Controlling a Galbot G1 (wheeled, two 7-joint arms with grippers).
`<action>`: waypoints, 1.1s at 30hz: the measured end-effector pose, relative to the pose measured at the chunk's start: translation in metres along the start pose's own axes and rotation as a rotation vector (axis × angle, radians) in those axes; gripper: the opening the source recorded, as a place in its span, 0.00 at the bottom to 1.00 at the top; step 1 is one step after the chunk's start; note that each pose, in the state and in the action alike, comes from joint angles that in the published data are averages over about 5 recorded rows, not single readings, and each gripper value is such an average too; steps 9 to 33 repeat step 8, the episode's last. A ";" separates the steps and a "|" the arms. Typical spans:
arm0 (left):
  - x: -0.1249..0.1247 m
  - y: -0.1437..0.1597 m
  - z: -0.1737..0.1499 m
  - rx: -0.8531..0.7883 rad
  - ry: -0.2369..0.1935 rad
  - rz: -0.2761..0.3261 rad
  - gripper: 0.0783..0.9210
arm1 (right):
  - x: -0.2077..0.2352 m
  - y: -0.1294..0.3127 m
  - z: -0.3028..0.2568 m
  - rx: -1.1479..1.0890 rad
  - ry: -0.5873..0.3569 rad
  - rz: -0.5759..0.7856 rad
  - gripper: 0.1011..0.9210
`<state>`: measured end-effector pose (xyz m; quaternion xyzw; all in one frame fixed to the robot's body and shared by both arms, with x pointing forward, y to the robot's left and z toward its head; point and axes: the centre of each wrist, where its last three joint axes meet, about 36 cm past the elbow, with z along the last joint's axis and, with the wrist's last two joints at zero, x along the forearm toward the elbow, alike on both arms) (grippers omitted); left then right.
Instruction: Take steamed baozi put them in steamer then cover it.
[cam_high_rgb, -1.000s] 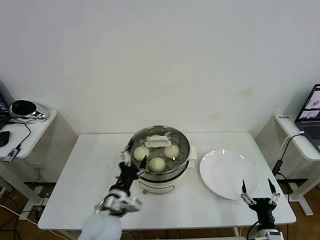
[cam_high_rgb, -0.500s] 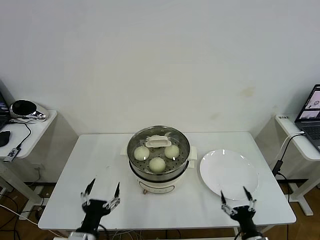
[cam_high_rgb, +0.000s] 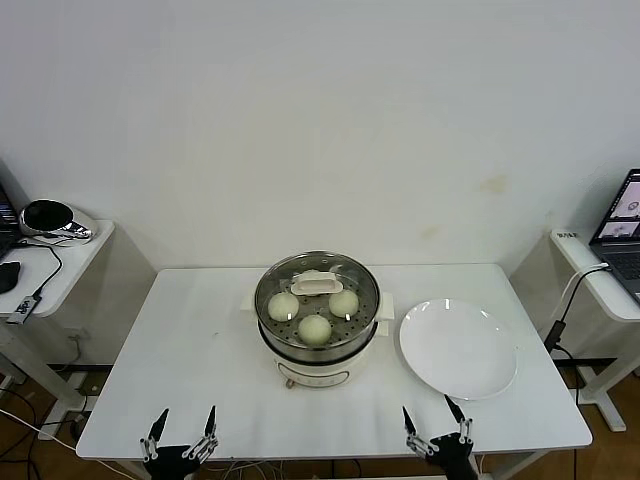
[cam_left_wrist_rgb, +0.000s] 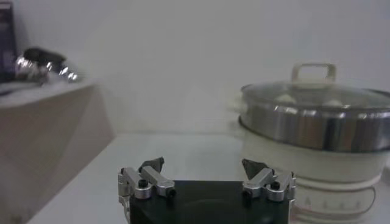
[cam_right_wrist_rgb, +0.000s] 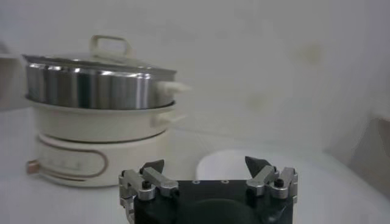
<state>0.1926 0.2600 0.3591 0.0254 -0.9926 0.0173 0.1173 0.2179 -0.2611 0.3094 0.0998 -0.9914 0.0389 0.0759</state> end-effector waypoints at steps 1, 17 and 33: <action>0.001 0.001 0.002 0.003 0.004 -0.002 0.88 | 0.001 0.001 0.000 -0.001 0.003 -0.002 0.88; 0.006 0.003 0.013 0.012 0.027 -0.005 0.88 | 0.007 0.007 -0.001 -0.005 0.017 -0.012 0.88; 0.006 0.003 0.013 0.012 0.027 -0.005 0.88 | 0.007 0.007 -0.001 -0.005 0.017 -0.012 0.88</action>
